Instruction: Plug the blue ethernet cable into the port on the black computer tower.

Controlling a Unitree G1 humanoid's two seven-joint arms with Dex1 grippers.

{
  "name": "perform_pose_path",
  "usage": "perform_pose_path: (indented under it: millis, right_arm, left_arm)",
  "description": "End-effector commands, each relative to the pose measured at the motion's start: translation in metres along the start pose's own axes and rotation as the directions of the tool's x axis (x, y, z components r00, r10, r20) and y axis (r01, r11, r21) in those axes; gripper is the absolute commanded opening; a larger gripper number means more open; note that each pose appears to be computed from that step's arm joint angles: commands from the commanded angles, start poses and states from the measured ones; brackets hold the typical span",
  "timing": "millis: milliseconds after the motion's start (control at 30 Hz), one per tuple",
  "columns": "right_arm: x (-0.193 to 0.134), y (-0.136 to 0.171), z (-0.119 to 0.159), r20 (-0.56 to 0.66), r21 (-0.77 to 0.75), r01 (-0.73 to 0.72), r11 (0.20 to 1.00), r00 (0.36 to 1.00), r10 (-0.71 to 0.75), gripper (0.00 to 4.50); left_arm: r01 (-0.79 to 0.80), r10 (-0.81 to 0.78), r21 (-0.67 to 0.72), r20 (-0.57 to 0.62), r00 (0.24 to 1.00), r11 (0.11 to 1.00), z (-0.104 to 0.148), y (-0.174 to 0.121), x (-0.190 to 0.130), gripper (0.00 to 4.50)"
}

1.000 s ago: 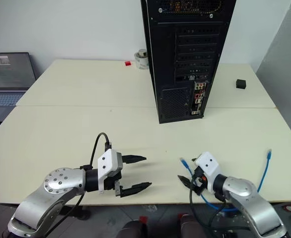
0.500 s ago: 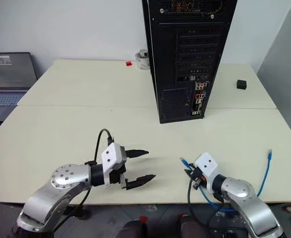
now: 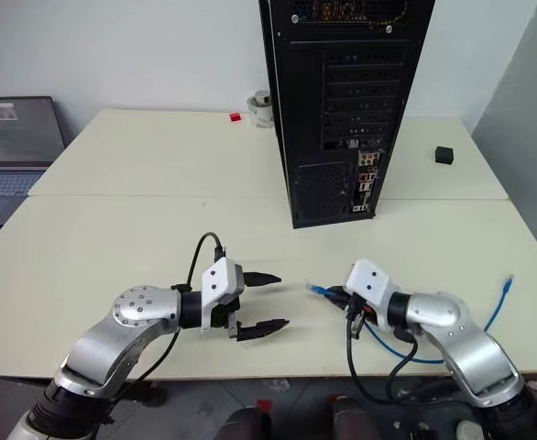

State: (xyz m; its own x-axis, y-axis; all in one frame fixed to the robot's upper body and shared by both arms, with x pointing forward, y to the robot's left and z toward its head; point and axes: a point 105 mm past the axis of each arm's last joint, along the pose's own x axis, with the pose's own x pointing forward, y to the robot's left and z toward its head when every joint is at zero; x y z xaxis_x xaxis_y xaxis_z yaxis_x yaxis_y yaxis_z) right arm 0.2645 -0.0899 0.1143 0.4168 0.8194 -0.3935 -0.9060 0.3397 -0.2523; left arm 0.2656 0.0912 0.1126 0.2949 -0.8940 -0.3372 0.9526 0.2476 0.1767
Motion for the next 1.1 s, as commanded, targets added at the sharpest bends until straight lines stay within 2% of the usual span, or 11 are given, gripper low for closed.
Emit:
perform_pose_path:
  millis: [33, 433, 600, 800, 833, 867, 900, 967, 1000, 1033, 1100]
  right_arm:
    - [0.003, 0.006, 0.013, 0.002, -0.073, -0.137, 0.988, 0.990, 0.138, 0.02]
    - [0.017, 0.005, 0.019, -0.025, -0.144, -0.229, 0.963, 0.973, 0.228, 0.02]
    - [0.019, 0.005, 0.020, -0.023, -0.151, -0.233, 0.961, 0.972, 0.232, 0.02]
    - [0.021, 0.008, 0.022, -0.019, -0.158, -0.239, 0.958, 0.971, 0.239, 0.01]
    - [0.022, 0.008, 0.022, -0.018, -0.159, -0.240, 0.958, 0.970, 0.240, 0.01]
    - [0.022, 0.008, 0.023, -0.017, -0.160, -0.241, 0.957, 0.970, 0.241, 0.01]
    - [0.022, 0.008, 0.023, -0.016, -0.161, -0.242, 0.957, 0.970, 0.242, 0.01]
    - [0.023, 0.009, 0.024, -0.015, -0.164, -0.244, 0.956, 0.969, 0.245, 0.01]
    - [0.022, 0.009, 0.024, -0.014, -0.165, -0.245, 0.955, 0.969, 0.246, 0.01]
    - [0.023, 0.009, 0.025, -0.012, -0.167, -0.245, 0.955, 0.969, 0.246, 0.01]
    - [0.023, 0.009, 0.026, -0.009, -0.169, -0.243, 0.955, 0.969, 0.245, 0.01]
  left_arm:
    - [0.042, -0.042, 0.080, 0.001, 0.999, 0.996, 0.007, 0.004, 0.001, 4.50]
    - [0.112, -0.113, 0.142, -0.002, 0.994, 0.984, 0.008, 0.003, 0.008, 4.50]
    - [0.115, -0.116, 0.144, 0.000, 0.993, 0.983, 0.007, 0.003, 0.010, 3.64]
    - [0.109, -0.109, 0.143, -0.003, 0.994, 0.984, 0.005, 0.004, 0.011, 2.27]
    - [0.107, -0.108, 0.143, -0.005, 0.994, 0.984, 0.004, 0.004, 0.012, 2.21]
    - [0.107, -0.107, 0.144, -0.011, 0.994, 0.984, 0.003, 0.005, 0.012, 1.87]
    - [0.107, -0.105, 0.147, -0.017, 0.994, 0.983, 0.002, 0.005, 0.012, 1.78]
    - [0.104, -0.101, 0.152, -0.023, 0.995, 0.983, 0.001, 0.005, 0.012, 1.21]
    - [0.102, -0.100, 0.153, -0.023, 0.995, 0.983, 0.001, 0.005, 0.012, 1.15]
    - [0.101, -0.099, 0.153, -0.023, 0.995, 0.983, 0.000, 0.005, 0.012, 0.79]
    - [0.099, -0.096, 0.155, -0.025, 0.995, 0.983, 0.000, 0.005, 0.013, 0.39]
